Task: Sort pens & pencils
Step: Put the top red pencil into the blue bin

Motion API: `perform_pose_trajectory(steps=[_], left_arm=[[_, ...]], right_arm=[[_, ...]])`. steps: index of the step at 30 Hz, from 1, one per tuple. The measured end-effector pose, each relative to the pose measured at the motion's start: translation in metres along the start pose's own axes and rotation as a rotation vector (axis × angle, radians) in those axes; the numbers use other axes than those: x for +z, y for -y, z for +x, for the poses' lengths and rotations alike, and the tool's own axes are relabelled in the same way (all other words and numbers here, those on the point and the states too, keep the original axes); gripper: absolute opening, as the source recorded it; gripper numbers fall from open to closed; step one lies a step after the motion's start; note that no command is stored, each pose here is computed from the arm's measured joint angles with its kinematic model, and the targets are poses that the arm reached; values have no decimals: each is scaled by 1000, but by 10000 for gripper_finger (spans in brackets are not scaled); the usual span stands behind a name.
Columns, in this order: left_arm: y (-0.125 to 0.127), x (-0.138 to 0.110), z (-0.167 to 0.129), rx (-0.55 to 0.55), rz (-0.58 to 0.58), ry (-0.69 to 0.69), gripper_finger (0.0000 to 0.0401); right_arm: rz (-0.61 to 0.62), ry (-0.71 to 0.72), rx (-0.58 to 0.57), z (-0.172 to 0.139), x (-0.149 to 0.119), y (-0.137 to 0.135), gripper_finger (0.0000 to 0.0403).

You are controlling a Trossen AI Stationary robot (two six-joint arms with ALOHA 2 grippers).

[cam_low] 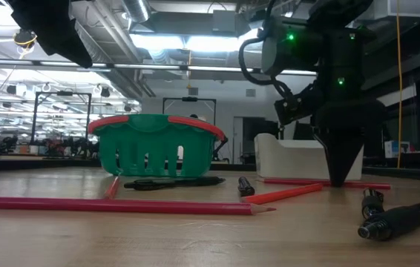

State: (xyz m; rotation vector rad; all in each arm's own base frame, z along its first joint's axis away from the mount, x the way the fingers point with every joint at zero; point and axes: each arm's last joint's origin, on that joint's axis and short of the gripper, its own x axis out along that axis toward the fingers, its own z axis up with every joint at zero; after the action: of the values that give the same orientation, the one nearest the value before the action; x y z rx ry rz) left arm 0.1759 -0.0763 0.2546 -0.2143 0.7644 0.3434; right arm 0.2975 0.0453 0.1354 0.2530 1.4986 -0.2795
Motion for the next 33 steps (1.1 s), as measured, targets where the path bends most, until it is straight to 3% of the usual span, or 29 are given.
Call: perform_pose_trajectory(steps=[3, 33], left_arm=[[0, 0, 0, 0, 0, 0, 56], [0, 0, 0, 0, 2, 0, 56]], right_arm=[[-1, 0, 0, 0, 0, 0, 16], [20, 9, -5, 0, 1, 0, 12]])
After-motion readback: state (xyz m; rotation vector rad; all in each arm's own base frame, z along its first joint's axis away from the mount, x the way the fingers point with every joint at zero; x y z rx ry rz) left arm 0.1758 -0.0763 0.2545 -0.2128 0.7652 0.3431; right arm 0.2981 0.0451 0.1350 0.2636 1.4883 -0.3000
